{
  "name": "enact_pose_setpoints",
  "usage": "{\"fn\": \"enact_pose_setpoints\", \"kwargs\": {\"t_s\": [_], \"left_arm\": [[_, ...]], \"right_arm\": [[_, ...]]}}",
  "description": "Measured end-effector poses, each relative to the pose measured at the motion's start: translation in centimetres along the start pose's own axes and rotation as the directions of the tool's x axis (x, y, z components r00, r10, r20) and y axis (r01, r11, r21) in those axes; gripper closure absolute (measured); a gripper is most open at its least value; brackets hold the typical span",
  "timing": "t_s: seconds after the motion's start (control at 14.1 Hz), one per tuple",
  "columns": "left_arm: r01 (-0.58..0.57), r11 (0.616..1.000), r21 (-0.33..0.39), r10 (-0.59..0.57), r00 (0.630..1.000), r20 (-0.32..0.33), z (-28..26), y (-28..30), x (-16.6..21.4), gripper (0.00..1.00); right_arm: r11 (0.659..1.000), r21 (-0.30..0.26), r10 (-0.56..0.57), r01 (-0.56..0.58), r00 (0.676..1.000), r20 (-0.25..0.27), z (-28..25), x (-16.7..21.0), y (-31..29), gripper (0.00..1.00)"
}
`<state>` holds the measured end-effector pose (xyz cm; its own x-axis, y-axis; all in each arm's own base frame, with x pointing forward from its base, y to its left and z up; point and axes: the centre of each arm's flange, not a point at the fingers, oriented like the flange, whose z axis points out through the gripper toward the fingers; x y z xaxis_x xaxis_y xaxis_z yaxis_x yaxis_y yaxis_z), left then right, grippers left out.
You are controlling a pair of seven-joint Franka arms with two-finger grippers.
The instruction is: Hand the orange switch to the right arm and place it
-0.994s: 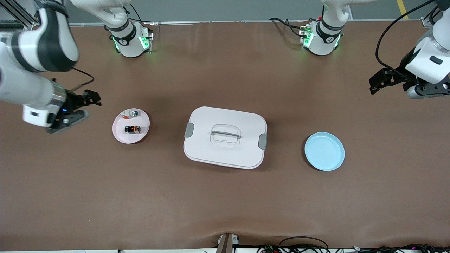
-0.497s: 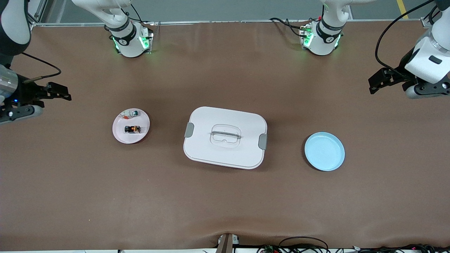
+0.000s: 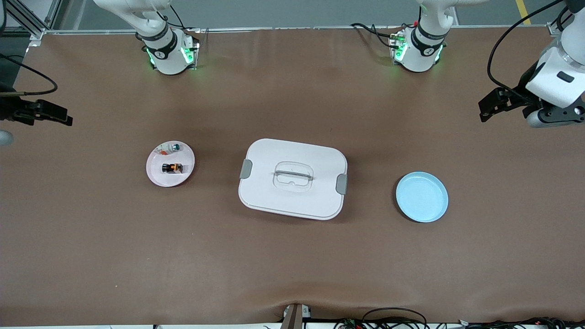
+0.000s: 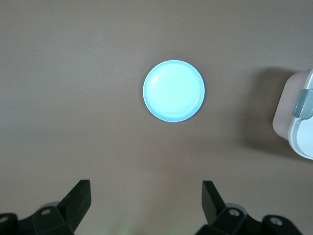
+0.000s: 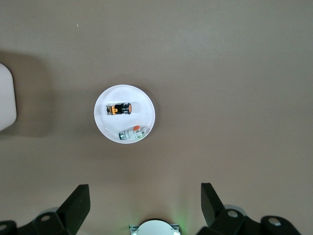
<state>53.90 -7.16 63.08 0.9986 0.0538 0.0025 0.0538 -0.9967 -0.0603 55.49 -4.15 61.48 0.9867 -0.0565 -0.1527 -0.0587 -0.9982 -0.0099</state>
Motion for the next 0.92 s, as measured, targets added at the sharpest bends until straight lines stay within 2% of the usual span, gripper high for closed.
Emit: {"fn": "enact_pose_setpoints", "kwargs": {"t_s": [0.43, 0.64, 0.92], "left_arm": [[-0.001, 1.0, 0.002, 0.001, 1.0, -0.004, -0.3, 0.0, -0.6, 0.0], [-0.002, 1.0, 0.003, 0.002, 1.0, 0.0, -0.3, 0.0, -1.5, 0.0], [-0.002, 1.0, -0.022, 0.002, 1.0, -0.002, -0.8, 0.3, -2.5, 0.0]], "right_arm": [[1.0, -0.014, 0.012, -0.013, 0.999, -0.042, -2.0, -0.2, -0.2, 0.0], [0.999, 0.052, 0.003, -0.002, 1.0, -0.026, -1.9, -0.4, -0.9, 0.0], [0.998, 0.065, -0.002, 0.003, 1.0, -0.014, -1.8, -0.7, -1.2, 0.0]]}}
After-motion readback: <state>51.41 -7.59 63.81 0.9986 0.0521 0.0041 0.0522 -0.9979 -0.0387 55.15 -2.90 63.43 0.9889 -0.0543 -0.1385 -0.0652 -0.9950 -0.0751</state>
